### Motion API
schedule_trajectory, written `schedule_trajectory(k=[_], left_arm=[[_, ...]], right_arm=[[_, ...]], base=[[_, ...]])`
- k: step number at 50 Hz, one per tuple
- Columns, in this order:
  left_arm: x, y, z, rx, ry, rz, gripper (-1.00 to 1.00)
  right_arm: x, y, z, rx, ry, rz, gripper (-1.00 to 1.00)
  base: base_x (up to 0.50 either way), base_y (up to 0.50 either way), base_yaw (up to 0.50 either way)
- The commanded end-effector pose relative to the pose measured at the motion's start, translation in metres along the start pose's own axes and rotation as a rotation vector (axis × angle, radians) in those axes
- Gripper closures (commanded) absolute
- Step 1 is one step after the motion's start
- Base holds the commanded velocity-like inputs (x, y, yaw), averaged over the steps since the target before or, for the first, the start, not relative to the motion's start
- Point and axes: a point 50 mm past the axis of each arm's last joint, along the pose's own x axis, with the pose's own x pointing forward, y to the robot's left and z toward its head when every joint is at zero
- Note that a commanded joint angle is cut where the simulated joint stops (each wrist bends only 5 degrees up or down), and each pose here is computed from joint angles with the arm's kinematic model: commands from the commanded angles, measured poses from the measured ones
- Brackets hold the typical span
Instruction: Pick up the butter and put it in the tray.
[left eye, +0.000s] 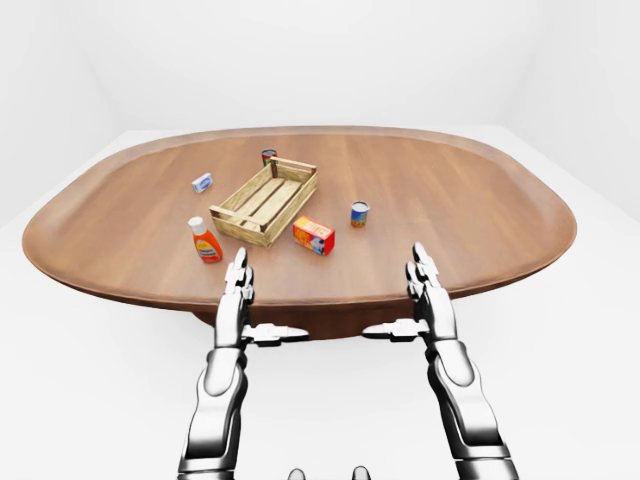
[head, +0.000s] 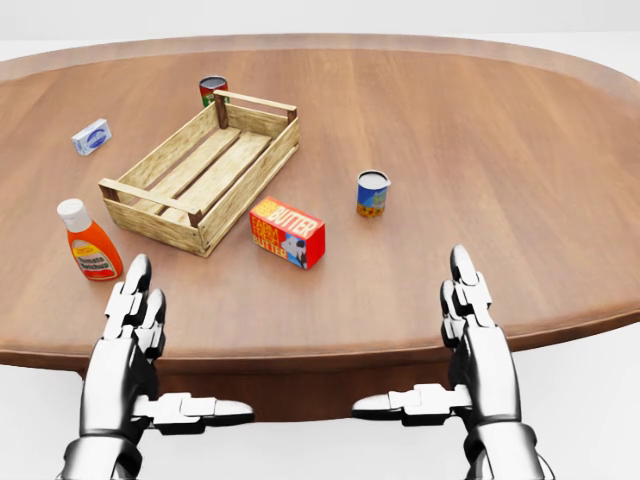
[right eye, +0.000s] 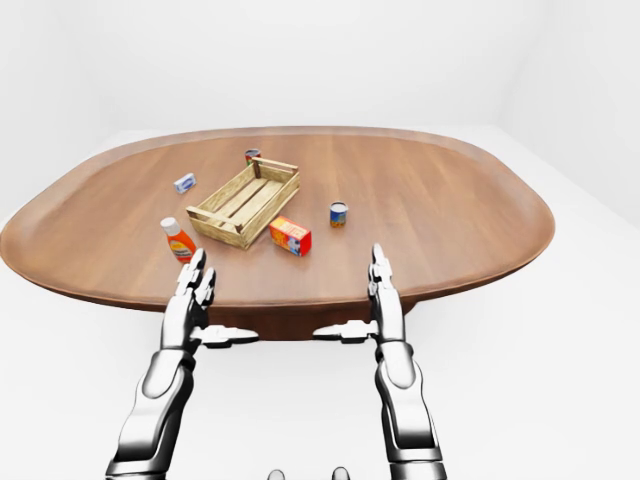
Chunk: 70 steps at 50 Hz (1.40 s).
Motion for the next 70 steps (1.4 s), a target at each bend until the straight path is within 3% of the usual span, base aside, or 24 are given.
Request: schedule_trajectory(k=[1,11,19,26,30,41,70], left_arm=[[-0.017,0.010,0.023,-0.027,-0.058,-0.020,-1.00],[-0.044,0.016,0.066,-0.052,-0.241,-0.046,-1.00],[-0.051,0.026,0.084,-0.050,-0.328,-0.031,-1.00],[-0.076,0.032,0.116,-0.061,-0.475,-0.042,-1.00],[-0.084,0.032,0.121,-0.048,-0.499,-0.046,-1.00],[-0.084,0.037,0.127,-0.056,-0.536,-0.023,-1.00],[-0.085,0.038,0.127,-0.052,-0.539,-0.030,-1.00]], right_arm=[[-0.010,-0.004,0.018,-0.020,-0.032,-0.008,-1.00],[-0.032,0.003,0.055,-0.034,-0.188,0.000,-1.00],[-0.053,0.010,0.082,-0.071,-0.301,0.019,-1.00],[-0.071,0.014,0.104,-0.079,-0.393,0.023,-1.00],[-0.081,0.018,0.113,-0.088,-0.431,0.033,-1.00],[-0.089,0.022,0.122,-0.125,-0.470,0.046,-1.00],[-0.090,0.018,0.121,-0.107,-0.466,0.022,-1.00]], base=[[0.00,0.00,0.00],[0.00,0.00,0.00],[0.00,0.00,0.00],[0.00,0.00,0.00],[0.00,0.00,0.00],[0.00,0.00,0.00],[0.00,0.50,0.00]])
